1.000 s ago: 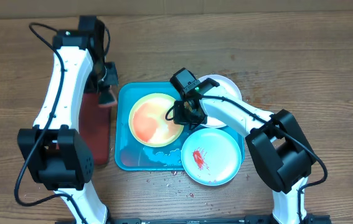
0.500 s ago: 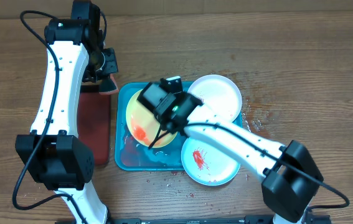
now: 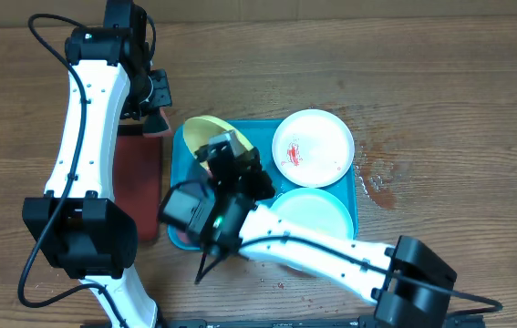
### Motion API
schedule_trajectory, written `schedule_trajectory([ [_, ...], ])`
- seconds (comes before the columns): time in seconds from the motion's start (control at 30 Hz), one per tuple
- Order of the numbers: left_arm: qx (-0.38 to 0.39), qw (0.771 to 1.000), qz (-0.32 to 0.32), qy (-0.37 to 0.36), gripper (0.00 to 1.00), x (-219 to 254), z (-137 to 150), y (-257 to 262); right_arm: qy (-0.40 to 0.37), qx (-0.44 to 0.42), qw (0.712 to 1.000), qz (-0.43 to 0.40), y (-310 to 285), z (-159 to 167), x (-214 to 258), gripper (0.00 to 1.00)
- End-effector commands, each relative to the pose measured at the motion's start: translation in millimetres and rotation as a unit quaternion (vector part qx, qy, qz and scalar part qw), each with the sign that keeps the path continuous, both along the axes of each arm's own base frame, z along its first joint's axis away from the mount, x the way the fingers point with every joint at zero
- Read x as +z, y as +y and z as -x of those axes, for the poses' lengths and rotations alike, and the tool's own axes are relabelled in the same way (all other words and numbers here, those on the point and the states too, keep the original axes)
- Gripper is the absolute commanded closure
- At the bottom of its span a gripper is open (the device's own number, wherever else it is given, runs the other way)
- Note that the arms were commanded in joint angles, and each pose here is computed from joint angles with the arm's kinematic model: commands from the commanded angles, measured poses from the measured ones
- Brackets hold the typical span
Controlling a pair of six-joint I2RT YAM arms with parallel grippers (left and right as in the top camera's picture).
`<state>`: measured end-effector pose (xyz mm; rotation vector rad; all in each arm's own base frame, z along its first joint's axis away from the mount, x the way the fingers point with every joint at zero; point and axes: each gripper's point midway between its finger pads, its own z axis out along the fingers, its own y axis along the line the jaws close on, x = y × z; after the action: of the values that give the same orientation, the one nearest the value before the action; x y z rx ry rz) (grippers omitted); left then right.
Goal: Clean dirty plates on tray and stack at the side
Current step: 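Lift the yellow plate with right gripper and place it right of tray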
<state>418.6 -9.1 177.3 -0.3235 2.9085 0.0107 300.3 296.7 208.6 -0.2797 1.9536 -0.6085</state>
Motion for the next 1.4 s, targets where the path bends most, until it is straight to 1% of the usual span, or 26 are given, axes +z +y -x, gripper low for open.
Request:
schedule_trajectory([
  [0.0,-0.006,1.000,-0.008,-0.009,0.96,6.2,-2.3,2.5,-0.143,-0.022,0.989,0.017,-4.9,4.3,62.6,0.96],
  [0.1,-0.006,1.000,-0.008,-0.008,0.96,5.6,-1.6,2.5,-0.168,-0.021,0.985,0.026,-3.2,9.2,71.9,0.96],
  [0.33,-0.006,1.000,-0.008,-0.007,0.96,5.4,-1.1,2.4,-0.165,-0.020,0.986,0.024,-2.9,9.1,70.7,0.96],
  [0.4,-0.006,1.000,-0.008,-0.007,0.96,5.4,-1.0,2.4,-0.148,-0.016,0.989,0.018,-1.1,8.8,64.3,0.96],
  [0.53,-0.006,1.000,-0.007,-0.005,0.96,5.2,-0.2,2.4,-0.022,0.011,0.999,-0.031,10.6,9.8,19.2,0.96],
  [0.63,-0.006,1.000,-0.008,0.001,0.96,4.6,2.5,2.6,0.091,0.022,0.993,-0.077,16.2,12.8,-17.6,0.96],
  [0.67,-0.006,1.000,-0.008,0.004,0.96,4.3,3.9,2.6,0.149,0.023,0.983,-0.107,16.3,14.4,-31.9,0.96],
  [0.73,-0.006,1.000,-0.008,0.005,0.96,4.2,4.5,2.6,0.204,0.019,0.968,-0.145,12.3,14.4,-39.6,0.96],
  [0.87,-0.006,1.000,-0.008,0.005,0.96,4.2,4.5,2.1,0.277,0.024,0.938,-0.208,-5.6,3.8,-31.9,0.96],
  [0.9,-0.007,1.000,-0.006,0.005,0.96,4.2,4.6,1.1,0.310,0.039,0.917,-0.250,-19.0,-4.7,-19.1,0.96],
  [1.03,-0.011,1.000,0.012,0.006,0.96,3.9,5.0,-5.5,0.341,0.050,0.873,-0.346,-61.3,-24.6,12.1,0.96],
  [1.13,-0.013,1.000,0.018,0.008,0.96,2.4,5.8,-7.6,0.347,0.029,0.846,-0.403,-110.3,-39.4,26.0,0.96],
  [1.23,-0.013,1.000,0.017,0.015,0.96,-1.6,8.1,-7.5,0.342,-0.055,0.830,-0.437,-180.2,-51.4,21.2,0.96],
  [1.37,-0.012,1.000,0.017,0.022,0.96,-7.2,10.6,-7.4,0.328,-0.167,0.806,-0.463,-260.9,-51.7,-1.1,0.96],
])
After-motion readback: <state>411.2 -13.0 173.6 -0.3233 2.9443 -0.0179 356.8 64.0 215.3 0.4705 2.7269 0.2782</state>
